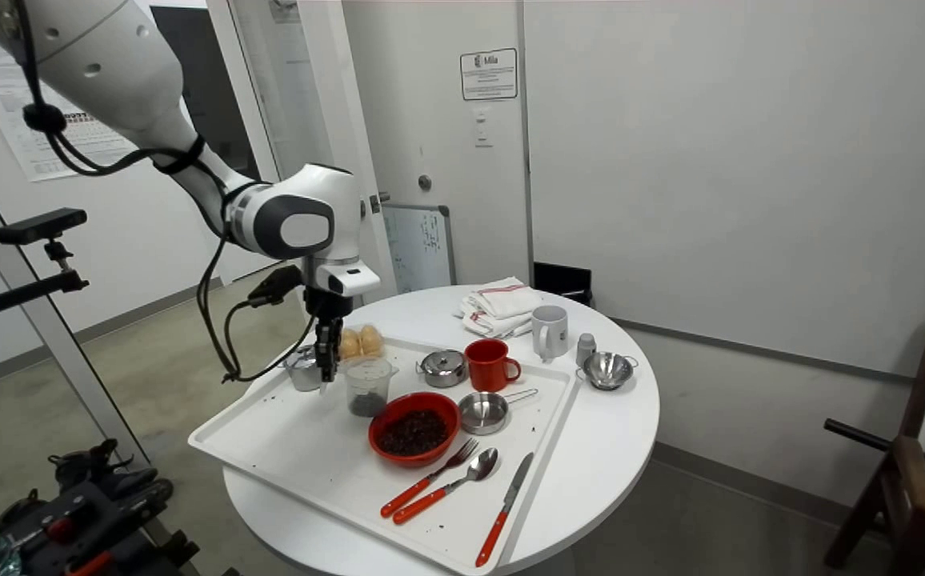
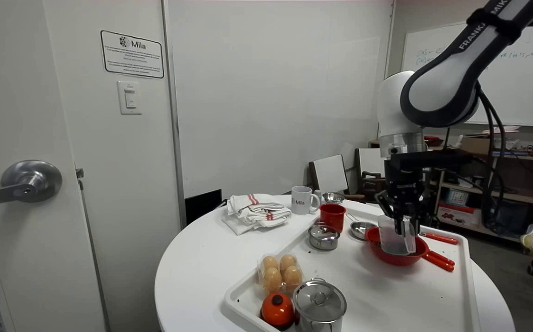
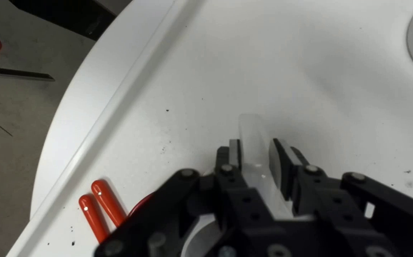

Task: Move the cup to the left

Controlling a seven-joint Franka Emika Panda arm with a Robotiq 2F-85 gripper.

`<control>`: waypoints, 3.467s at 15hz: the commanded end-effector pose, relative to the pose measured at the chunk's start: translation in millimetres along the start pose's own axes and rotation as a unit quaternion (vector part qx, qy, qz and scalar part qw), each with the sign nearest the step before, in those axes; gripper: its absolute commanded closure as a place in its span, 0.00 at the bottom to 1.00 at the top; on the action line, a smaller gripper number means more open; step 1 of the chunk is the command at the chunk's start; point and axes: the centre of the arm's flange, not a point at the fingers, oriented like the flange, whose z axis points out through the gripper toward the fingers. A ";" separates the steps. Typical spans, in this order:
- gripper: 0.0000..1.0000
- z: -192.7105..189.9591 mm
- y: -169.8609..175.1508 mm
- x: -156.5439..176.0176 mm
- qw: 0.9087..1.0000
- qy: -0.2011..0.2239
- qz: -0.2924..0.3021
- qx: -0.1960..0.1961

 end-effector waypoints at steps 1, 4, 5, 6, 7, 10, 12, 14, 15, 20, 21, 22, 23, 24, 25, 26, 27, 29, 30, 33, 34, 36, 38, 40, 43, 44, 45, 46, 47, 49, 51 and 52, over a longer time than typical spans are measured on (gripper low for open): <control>0.88 -27.6 28.4 22.7 0.998 -0.048 -0.001 0.047; 0.88 -37.4 56.5 43.7 0.993 -0.077 0.007 0.087; 0.88 -38.5 64.6 49.2 0.992 -0.087 0.003 0.092; 0.88 -39.6 71.1 53.5 0.991 -0.096 -0.004 0.097; 0.88 -41.0 77.6 56.5 0.989 -0.107 -0.019 0.102; 0.88 -40.6 85.7 57.3 0.983 -0.129 -0.062 0.114; 0.88 -40.6 86.1 53.6 0.977 -0.150 -0.087 0.121; 0.88 -39.7 90.9 46.1 0.975 -0.172 -0.075 0.123; 0.88 -40.6 92.0 46.2 0.973 -0.182 -0.071 0.122; 0.89 -62.5 118.9 82.1 0.972 -0.220 0.014 0.075; 0.89 -70.7 127.3 92.2 0.971 -0.223 0.035 0.074; 0.89 -78.1 133.3 101.7 0.970 -0.228 0.053 0.072; 0.89 -84.9 137.2 110.2 0.968 -0.231 0.068 0.071; 0.89 -90.9 138.1 117.0 0.967 -0.232 0.082 0.070; 0.89 -96.9 135.1 122.7 0.966 -0.229 0.101 0.064; 0.89 -102.1 131.3 127.0 0.966 -0.223 0.115 0.057; 0.89 -106.9 121.9 130.8 0.966 -0.219 0.131 0.048; 0.89 -98.9 110.0 118.3 0.963 -0.204 0.176 0.024; 0.89 -95.6 99.5 114.4 0.960 -0.196 0.200 0.013; 0.89 -84.4 67.7 99.8 0.951 -0.188 0.247 -0.014; 0.89 -80.9 58.5 94.4 0.948 -0.189 0.255 -0.013; 0.88 -78.2 67.5 89.3 0.952 -0.193 0.237 -0.005; 0.74 -73.8 60.6 84.7 0.953 -0.193 0.234 -0.010; 0.90 -71.9 71.6 84.0 0.954 -0.200 0.221 0.021; 0.90 -63.2 83.1 89.4 0.954 -0.225 0.182 0.079; 0.90 -58.7 86.2 91.6 0.954 -0.230 0.167 0.091; 0.90 -53.4 91.8 90.1 0.955 -0.234 0.152 0.097; 0.90 -48.7 95.4 91.2 0.955 -0.241 0.138 0.104; 0.90 -45.5 99.0 91.6 0.953 -0.249 0.129 0.111; 0.90 -41.7 103.0 90.8 0.947 -0.267 0.114 0.137; 0.90 -40.0 103.4 90.3 0.937 -0.285 0.114 0.170; 0.90 -40.1 103.0 89.9 0.931 -0.294 0.117 0.184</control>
